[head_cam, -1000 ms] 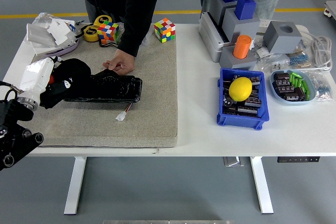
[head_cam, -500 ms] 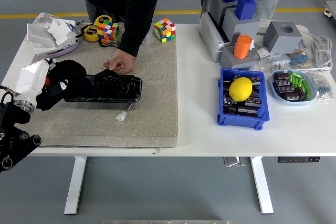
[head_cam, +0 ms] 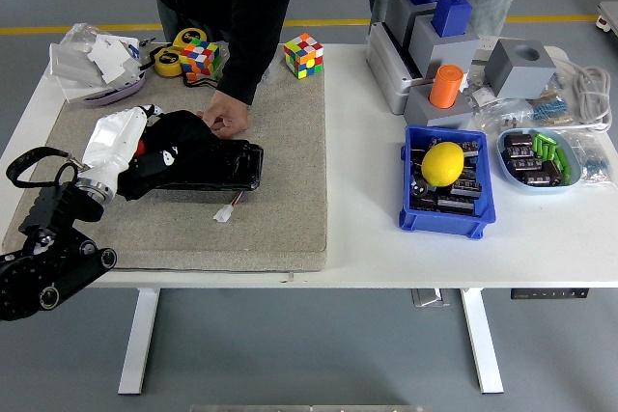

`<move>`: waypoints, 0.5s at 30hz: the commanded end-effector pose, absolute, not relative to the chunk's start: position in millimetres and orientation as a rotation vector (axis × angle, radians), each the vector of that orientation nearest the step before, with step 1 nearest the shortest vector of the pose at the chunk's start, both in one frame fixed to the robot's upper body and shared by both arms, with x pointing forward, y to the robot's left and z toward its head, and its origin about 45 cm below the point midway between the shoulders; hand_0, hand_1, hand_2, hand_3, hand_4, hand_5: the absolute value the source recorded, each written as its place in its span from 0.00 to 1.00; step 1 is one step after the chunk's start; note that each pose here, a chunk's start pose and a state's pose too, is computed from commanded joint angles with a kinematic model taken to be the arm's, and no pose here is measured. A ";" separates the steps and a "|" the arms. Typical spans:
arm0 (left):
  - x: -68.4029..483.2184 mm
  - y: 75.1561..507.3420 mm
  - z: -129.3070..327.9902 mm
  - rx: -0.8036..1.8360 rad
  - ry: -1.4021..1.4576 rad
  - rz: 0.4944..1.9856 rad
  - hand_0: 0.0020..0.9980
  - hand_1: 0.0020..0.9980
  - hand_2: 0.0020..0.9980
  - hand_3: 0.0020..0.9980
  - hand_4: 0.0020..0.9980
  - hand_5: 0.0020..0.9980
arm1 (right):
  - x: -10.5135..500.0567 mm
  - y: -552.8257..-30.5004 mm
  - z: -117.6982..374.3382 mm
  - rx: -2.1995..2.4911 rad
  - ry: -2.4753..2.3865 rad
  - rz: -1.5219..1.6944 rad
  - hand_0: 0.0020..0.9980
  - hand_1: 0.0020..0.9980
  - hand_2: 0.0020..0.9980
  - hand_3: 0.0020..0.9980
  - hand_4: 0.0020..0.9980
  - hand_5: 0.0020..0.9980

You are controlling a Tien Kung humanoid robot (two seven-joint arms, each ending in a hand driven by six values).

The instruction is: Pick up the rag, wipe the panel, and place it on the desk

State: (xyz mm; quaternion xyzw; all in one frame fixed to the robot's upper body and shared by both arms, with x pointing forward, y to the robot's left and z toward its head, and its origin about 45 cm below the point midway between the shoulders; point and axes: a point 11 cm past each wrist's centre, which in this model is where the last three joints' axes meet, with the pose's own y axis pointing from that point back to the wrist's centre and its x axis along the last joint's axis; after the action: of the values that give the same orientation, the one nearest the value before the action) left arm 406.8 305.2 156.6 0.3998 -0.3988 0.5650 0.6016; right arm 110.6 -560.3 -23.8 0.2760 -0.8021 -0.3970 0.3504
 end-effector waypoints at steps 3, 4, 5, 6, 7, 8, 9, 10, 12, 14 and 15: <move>404.4 290.7 152.7 0.913 -0.931 1.269 0.17 0.09 0.31 0.65 0.56 0.03 | 110.5 -560.8 -23.4 0.716 -2.077 -1.027 0.75 0.68 0.70 0.63 1.00 0.60; 403.6 286.5 151.8 0.908 -0.934 1.257 0.17 0.09 0.31 0.65 0.56 0.03 | 110.5 -561.0 -23.3 0.716 -2.075 -1.026 0.75 0.68 0.70 0.63 1.00 0.60; 402.8 282.3 150.9 0.904 -0.937 1.245 0.17 0.09 0.31 0.65 0.56 0.03 | 110.5 -561.1 -23.2 0.718 -2.072 -1.025 0.75 0.68 0.70 0.63 1.00 0.60; 402.2 279.6 150.1 0.902 -0.937 1.238 0.17 0.09 0.31 0.65 0.56 0.03 | 110.4 -561.2 -23.3 0.717 -2.071 -1.025 0.75 0.68 0.70 0.63 1.00 0.60; 401.5 276.2 149.2 0.899 -0.939 1.228 0.17 0.09 0.31 0.65 0.56 0.03 | 110.1 -561.2 -23.3 0.717 -2.072 -1.025 0.75 0.68 0.70 0.63 1.00 0.60; 400.9 272.1 148.6 0.894 -0.940 1.219 0.17 0.09 0.31 0.65 0.56 0.03 | 110.1 -561.2 -23.3 0.718 -2.070 -1.024 0.75 0.68 0.70 0.63 1.00 0.60; 400.4 269.1 148.4 0.890 -0.940 1.213 0.17 0.09 0.31 0.65 0.56 0.03 | 110.1 -561.2 -23.4 0.718 -2.069 -1.024 0.75 0.68 0.70 0.63 1.00 0.60; 400.0 266.8 148.5 0.886 -0.941 1.209 0.17 0.09 0.31 0.65 0.56 0.03 | 110.2 -561.2 -23.3 0.718 -2.069 -1.024 0.75 0.68 0.70 0.63 1.00 0.60; 399.5 261.8 148.7 0.879 -0.946 1.197 0.17 0.09 0.31 0.65 0.56 0.03 | 110.3 -561.5 -23.0 0.719 -2.068 -1.023 0.75 0.68 0.70 0.63 1.00 0.60; 399.2 257.6 149.5 0.872 -0.951 1.188 0.17 0.09 0.31 0.65 0.56 0.03 | 110.5 -561.9 -22.7 0.719 -2.066 -1.022 0.75 0.68 0.70 0.63 1.00 0.60; 399.2 256.7 149.7 0.870 -0.950 1.188 0.17 0.09 0.31 0.65 0.56 0.03 | 110.5 -562.0 -22.6 0.719 -2.065 -1.021 0.75 0.68 0.70 0.63 1.00 0.60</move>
State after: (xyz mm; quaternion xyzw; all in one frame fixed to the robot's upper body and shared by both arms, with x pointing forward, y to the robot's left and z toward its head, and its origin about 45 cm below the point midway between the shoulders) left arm 399.2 256.7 149.7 0.3816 -0.4167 0.5207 0.6400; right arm 110.5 -562.0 -22.6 0.2785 -0.7997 -0.3953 0.3560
